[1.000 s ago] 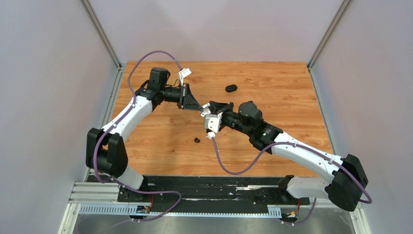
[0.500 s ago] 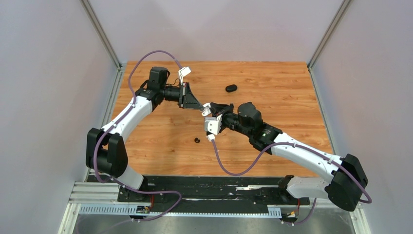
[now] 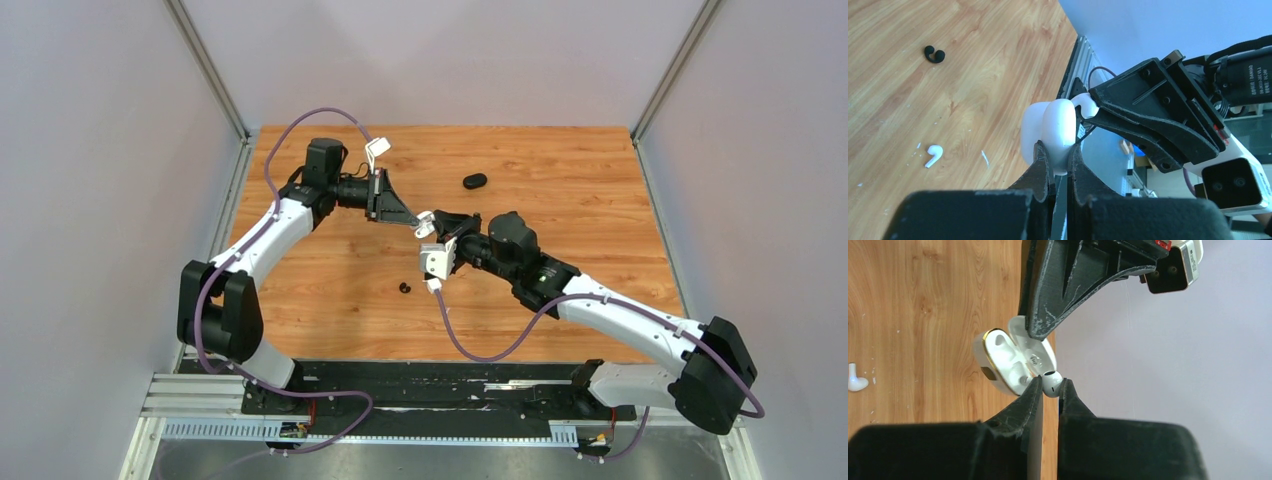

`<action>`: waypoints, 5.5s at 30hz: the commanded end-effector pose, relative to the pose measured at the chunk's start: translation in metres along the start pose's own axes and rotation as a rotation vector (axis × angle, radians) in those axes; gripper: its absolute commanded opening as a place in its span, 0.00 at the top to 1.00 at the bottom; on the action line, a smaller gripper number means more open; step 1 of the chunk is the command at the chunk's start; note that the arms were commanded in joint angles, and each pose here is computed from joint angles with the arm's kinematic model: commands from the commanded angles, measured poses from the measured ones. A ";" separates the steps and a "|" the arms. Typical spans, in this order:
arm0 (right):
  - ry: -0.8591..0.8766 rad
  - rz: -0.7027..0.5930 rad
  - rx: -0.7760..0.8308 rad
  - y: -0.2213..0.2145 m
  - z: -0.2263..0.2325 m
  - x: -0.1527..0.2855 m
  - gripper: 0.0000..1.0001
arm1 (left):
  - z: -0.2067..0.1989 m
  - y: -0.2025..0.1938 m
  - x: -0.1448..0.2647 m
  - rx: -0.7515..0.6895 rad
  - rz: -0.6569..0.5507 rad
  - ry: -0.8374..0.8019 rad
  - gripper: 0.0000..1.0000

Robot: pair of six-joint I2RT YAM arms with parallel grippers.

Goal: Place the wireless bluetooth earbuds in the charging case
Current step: Place the earbud in the charging case, then pick up the earbud from the center of the board.

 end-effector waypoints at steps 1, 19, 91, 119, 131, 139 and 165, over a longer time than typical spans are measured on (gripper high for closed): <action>0.018 0.007 0.027 -0.001 0.006 0.006 1.00 | -0.020 0.006 0.004 -0.008 0.012 -0.095 1.00; 0.065 -0.029 0.093 0.003 0.017 0.008 0.93 | -0.025 0.008 0.003 0.016 0.024 -0.138 1.00; 0.232 0.013 -0.678 0.016 -0.015 0.037 0.49 | 0.002 0.007 0.003 -0.001 0.031 -0.016 1.00; 0.789 -0.210 -0.145 -0.078 0.181 -0.040 0.61 | 0.033 0.001 0.095 -0.026 -0.092 0.360 1.00; 0.902 -0.338 -0.053 -0.081 0.204 -0.063 0.56 | 0.030 0.001 0.098 -0.022 -0.110 0.344 1.00; 1.007 -0.352 -0.072 -0.069 0.218 -0.059 0.60 | 0.030 0.004 0.096 -0.022 -0.129 0.337 1.00; 1.108 -0.238 -0.271 -0.055 0.236 -0.058 0.75 | 0.035 0.000 0.094 0.008 -0.140 0.328 1.00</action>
Point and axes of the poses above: each gripper's point midway between its finger pads, its own x axis back along the fingers, its own z axis along the line the jaws close on, y = z × x, the point moved 1 cm from there along x, back along the fingers, and after that the axes turned 5 degrees about x, right-handed, at the moved point
